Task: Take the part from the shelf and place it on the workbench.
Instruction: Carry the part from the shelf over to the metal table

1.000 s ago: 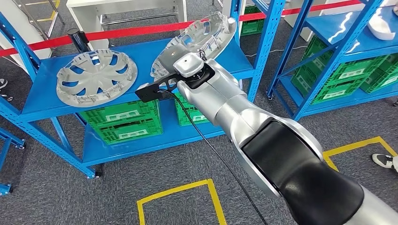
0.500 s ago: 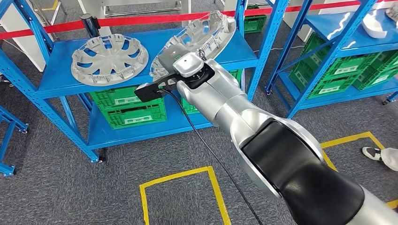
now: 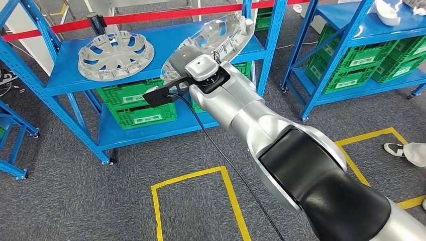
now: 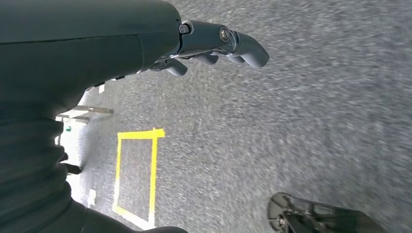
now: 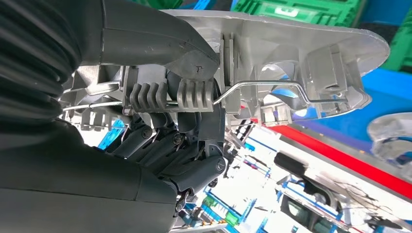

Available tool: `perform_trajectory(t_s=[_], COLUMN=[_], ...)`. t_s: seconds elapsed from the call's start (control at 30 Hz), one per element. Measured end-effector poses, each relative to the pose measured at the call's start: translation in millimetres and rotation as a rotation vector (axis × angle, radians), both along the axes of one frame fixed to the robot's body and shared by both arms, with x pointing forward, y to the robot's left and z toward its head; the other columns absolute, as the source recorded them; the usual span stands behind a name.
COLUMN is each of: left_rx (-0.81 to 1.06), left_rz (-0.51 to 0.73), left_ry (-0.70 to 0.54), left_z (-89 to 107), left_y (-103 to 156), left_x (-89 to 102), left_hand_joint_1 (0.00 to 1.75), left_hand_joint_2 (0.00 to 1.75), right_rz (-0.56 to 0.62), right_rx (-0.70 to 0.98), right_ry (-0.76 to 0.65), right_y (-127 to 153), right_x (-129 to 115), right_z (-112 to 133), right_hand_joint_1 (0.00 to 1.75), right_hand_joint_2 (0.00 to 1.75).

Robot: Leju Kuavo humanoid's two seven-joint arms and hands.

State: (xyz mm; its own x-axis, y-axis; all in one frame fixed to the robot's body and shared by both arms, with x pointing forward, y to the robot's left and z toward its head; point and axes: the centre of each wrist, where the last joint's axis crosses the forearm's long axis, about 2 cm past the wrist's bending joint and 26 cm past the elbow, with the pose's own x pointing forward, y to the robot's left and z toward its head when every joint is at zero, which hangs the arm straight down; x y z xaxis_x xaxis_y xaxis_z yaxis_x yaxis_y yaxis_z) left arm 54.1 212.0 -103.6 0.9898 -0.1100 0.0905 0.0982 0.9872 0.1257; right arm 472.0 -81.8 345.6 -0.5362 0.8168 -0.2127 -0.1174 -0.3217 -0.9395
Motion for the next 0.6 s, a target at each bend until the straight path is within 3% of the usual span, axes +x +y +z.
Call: perform_trajectory(t_s=[0.6], left_rx=[0.009], left_rz=[-0.018], left_ry=[-0.010], left_z=[0.3], left_y=[-0.6], left_x=[1.2], left_hand_joint_1=[0.00], left_hand_joint_2=[1.75], right_rz=[-0.024], right_rx=[0.039], right_ry=[-0.038], right_y=[-14.8], right_x=[7.2], right_z=[6.4], right_hand_joint_1=[1.73], right_hand_joint_2=[1.75])
